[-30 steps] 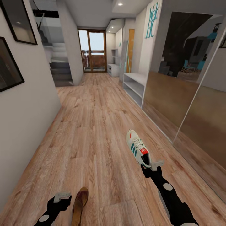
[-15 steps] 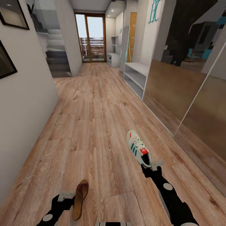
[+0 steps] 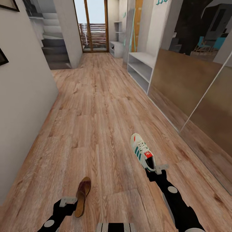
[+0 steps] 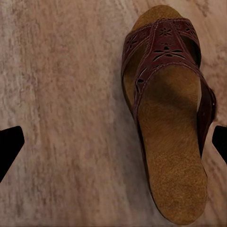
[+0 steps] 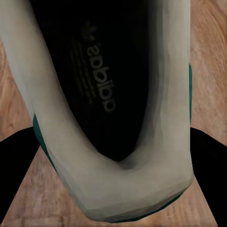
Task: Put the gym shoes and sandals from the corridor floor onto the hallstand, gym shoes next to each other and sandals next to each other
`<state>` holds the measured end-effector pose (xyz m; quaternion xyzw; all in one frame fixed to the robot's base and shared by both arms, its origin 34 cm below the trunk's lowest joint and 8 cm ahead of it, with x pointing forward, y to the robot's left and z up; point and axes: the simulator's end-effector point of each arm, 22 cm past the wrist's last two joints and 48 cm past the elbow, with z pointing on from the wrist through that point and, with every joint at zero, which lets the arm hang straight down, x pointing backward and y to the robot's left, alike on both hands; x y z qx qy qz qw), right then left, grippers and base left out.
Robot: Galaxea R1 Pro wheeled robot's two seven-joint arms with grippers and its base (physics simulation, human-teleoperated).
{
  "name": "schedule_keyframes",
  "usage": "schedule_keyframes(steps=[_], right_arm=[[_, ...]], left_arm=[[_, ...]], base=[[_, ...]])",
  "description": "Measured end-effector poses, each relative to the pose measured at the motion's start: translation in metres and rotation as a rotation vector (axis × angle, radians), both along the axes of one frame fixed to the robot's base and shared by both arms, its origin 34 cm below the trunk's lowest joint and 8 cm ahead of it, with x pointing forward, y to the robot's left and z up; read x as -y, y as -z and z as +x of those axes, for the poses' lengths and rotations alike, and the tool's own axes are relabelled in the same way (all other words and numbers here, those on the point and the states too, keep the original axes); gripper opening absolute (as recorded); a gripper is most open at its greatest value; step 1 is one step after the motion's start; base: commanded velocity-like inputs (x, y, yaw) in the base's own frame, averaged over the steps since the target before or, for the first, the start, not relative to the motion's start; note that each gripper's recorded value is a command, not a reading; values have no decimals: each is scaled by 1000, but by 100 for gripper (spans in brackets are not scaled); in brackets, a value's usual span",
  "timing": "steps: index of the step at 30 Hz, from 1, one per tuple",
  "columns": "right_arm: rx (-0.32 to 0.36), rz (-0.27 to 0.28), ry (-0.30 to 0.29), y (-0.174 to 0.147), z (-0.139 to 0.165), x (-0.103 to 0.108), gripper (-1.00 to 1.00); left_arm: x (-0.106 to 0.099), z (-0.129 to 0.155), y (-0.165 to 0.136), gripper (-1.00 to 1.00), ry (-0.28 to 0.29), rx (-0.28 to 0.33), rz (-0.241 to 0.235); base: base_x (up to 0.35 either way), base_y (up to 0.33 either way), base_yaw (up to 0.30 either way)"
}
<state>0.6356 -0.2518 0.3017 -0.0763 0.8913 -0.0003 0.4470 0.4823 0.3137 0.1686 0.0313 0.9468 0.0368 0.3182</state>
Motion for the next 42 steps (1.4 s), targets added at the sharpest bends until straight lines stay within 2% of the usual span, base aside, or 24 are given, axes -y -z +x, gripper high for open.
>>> schedule_keyframes(steps=[9,19,25,33,38,42], right_arm=[[-16,0,1,9,-3,0,-100],[-17,1,1,10,-3,0,-100],[-17,1,0,10,-3,0,-100],[-50,0,1,29,-11,0,-100],[-74,1,1,43,-16,0,-100],[-57,-3,2,40,-9,1,-100]], left_arm=[[4,-6,8,100,1,-17,-5],[5,-6,8,100,1,-16,-6],[4,-6,7,100,-2,-15,-7],[3,-17,21,100,-9,-46,-7],[5,-26,29,100,-17,-34,-14],[5,-42,40,100,-26,-57,-14]], base=[[0,0,-12],[0,0,-233],[0,0,-69],[0,0,-8],[0,0,0],[0,0,0]])
